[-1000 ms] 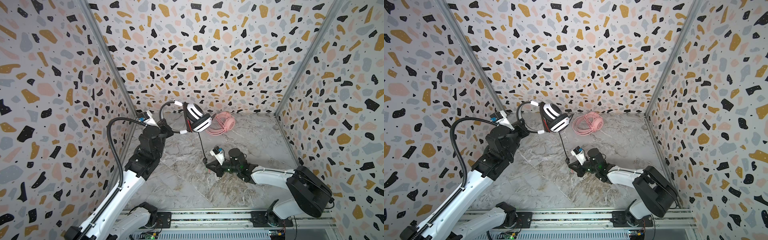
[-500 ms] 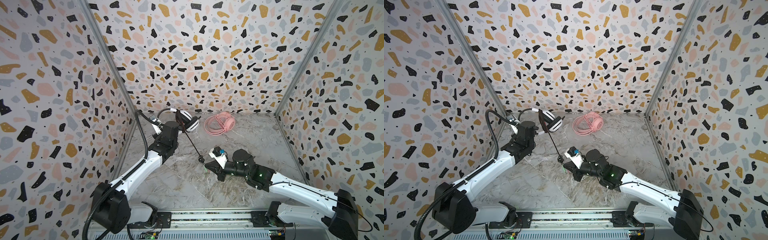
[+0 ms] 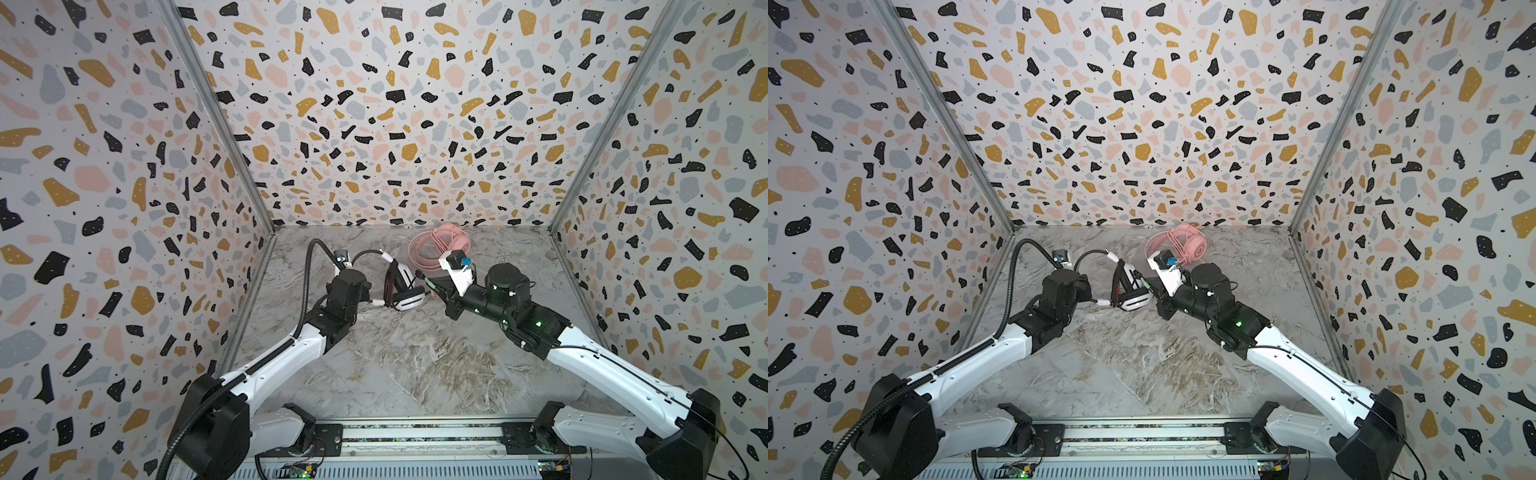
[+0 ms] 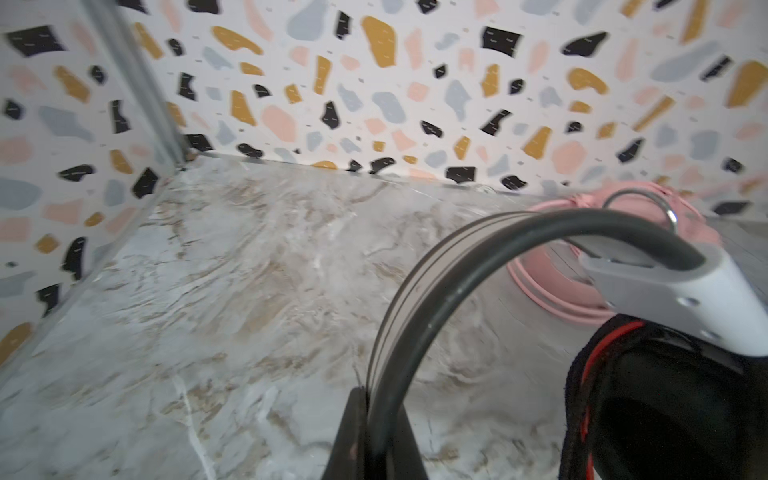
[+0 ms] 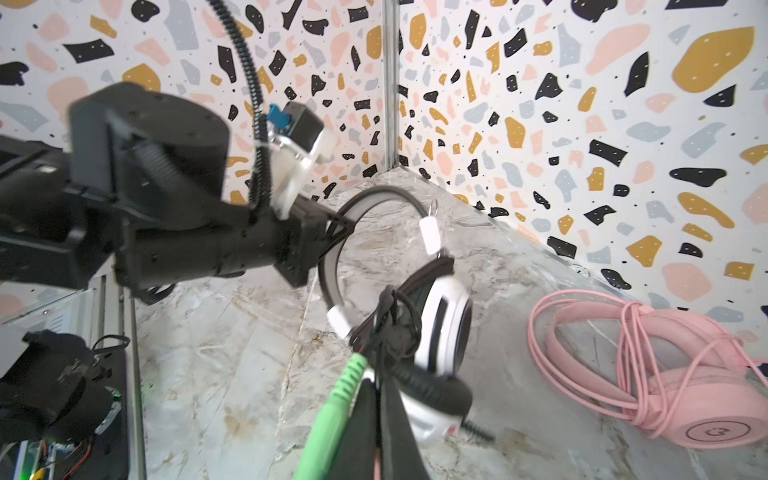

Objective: Wrap the headphones

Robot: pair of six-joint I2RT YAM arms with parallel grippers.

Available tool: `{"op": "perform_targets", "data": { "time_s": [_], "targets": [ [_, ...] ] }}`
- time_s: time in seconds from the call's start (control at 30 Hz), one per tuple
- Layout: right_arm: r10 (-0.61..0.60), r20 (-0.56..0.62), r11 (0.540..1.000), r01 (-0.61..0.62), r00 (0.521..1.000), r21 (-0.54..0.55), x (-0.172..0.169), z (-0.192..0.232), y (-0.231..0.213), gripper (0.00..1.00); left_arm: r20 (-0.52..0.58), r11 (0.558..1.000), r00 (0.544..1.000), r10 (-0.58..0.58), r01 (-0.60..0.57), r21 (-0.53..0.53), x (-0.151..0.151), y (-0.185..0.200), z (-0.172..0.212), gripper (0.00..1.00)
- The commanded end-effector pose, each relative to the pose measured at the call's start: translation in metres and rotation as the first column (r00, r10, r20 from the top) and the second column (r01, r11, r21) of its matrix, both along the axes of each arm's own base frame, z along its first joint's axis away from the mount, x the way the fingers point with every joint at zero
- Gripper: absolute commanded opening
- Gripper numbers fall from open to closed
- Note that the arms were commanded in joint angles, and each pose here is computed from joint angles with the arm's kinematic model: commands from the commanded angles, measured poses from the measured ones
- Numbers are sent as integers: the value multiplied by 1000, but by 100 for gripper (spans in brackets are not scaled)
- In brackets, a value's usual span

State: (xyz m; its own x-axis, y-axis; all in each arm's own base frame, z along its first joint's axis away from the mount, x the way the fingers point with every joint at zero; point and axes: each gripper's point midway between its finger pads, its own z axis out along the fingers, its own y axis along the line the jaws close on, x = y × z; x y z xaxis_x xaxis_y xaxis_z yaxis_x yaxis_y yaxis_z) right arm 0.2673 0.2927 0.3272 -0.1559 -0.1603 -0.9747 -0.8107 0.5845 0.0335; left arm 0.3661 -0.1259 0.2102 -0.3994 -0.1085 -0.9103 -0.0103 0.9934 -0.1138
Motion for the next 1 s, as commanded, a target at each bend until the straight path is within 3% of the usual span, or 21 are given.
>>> {"op": "perform_targets", "data": {
  "time_s": [0.0,0.1,0.33,0.53,0.67,0.8,0.97],
  "targets": [
    [-17,38,997,15,999,71,16,28,-10,2,154,964,958,-241,255,-81,-9,-41,52,0],
    [-32,-2,997,32,999,77,31,21,-17,2,175,916,911,-373,392,-86,-25,-60,61,0],
    [-85,-99,994,92,991,63,59,-14,-30,2,241,798,801,-548,587,-136,-56,-87,82,0],
    [-45,-194,997,57,980,58,58,-55,-26,2,349,749,762,-545,630,-207,-71,-89,115,0],
    [-10,-245,997,27,970,67,48,-76,-24,2,406,742,760,-508,625,-243,-75,-83,131,0],
    [104,-253,990,-75,962,123,28,-80,-16,2,474,705,744,-470,640,-306,-80,-81,143,0],
    [146,-234,981,-109,961,162,19,-72,-15,4,437,700,757,-486,636,-325,-73,-88,135,0]
  ]
}}
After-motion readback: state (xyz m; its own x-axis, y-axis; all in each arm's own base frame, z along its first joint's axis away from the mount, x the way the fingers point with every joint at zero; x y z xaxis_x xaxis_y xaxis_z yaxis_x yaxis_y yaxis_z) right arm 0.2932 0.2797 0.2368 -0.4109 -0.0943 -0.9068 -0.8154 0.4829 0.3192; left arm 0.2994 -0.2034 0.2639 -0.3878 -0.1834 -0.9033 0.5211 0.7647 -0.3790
